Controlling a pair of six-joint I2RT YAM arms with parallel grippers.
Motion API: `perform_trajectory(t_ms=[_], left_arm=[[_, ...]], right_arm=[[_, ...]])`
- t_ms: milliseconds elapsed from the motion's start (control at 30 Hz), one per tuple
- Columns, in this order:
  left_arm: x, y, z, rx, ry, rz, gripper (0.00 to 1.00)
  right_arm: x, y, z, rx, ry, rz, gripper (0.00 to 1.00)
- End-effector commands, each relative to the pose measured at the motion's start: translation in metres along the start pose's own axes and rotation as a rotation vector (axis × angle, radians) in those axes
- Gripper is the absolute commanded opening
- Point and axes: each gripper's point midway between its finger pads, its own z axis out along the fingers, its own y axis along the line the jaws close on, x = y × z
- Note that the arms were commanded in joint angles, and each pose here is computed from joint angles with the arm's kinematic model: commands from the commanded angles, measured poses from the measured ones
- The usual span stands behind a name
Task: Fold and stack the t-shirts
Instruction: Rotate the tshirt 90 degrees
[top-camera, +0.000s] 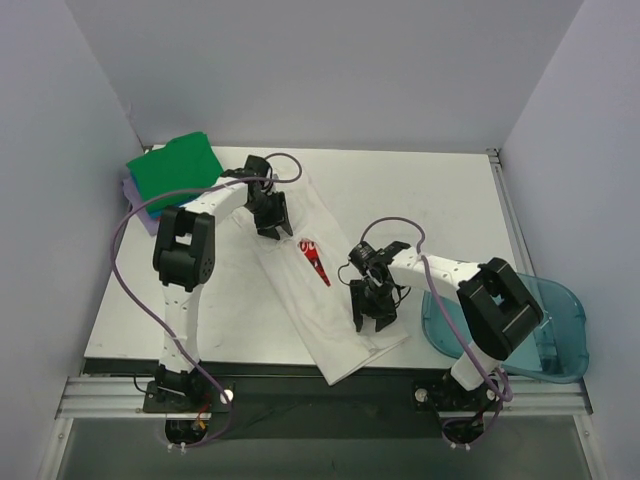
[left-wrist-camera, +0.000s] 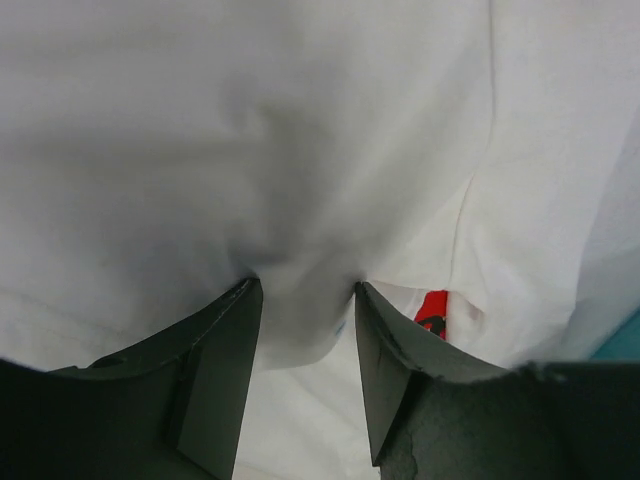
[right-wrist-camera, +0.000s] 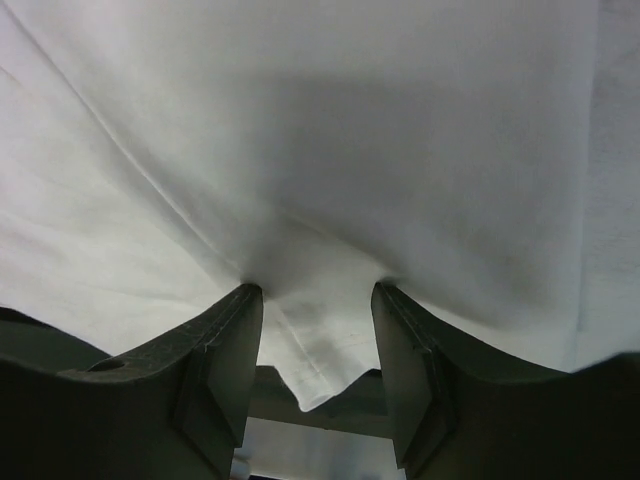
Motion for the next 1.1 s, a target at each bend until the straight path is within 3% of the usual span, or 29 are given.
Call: perform_trajectory(t_ms=[0, 333, 733, 900, 1067], left_arm=[[-0.004, 0.0, 0.011, 0.031, -0.006, -0.01, 0.54], [-0.02, 0.01, 0.05, 0.008, -0.017, -0.003, 0.54], [-0.093, -0.024, 0.079, 0.12, -0.151, 0.017, 0.54], [-0.108, -0.05, 0.067, 0.19, -0.211, 0.065, 0.54], [-0.114, -0.09, 0.018, 0.26, -0.297, 0.14, 0.55]], right_arm=[[0.005, 0.002, 0.001, -0.005, -0.005, -0.021, 0.48], [0.013, 0.047, 0.022, -0.051, 0.067, -0.057, 0.46], [-0.02, 0.089, 0.03, -0.083, 0.058, -0.025, 0.47], [-0.03, 0.099, 0.017, -0.121, 0.031, -0.055, 0.48], [-0.033, 0.1, -0.019, -0.15, -0.041, -0.068, 0.52]])
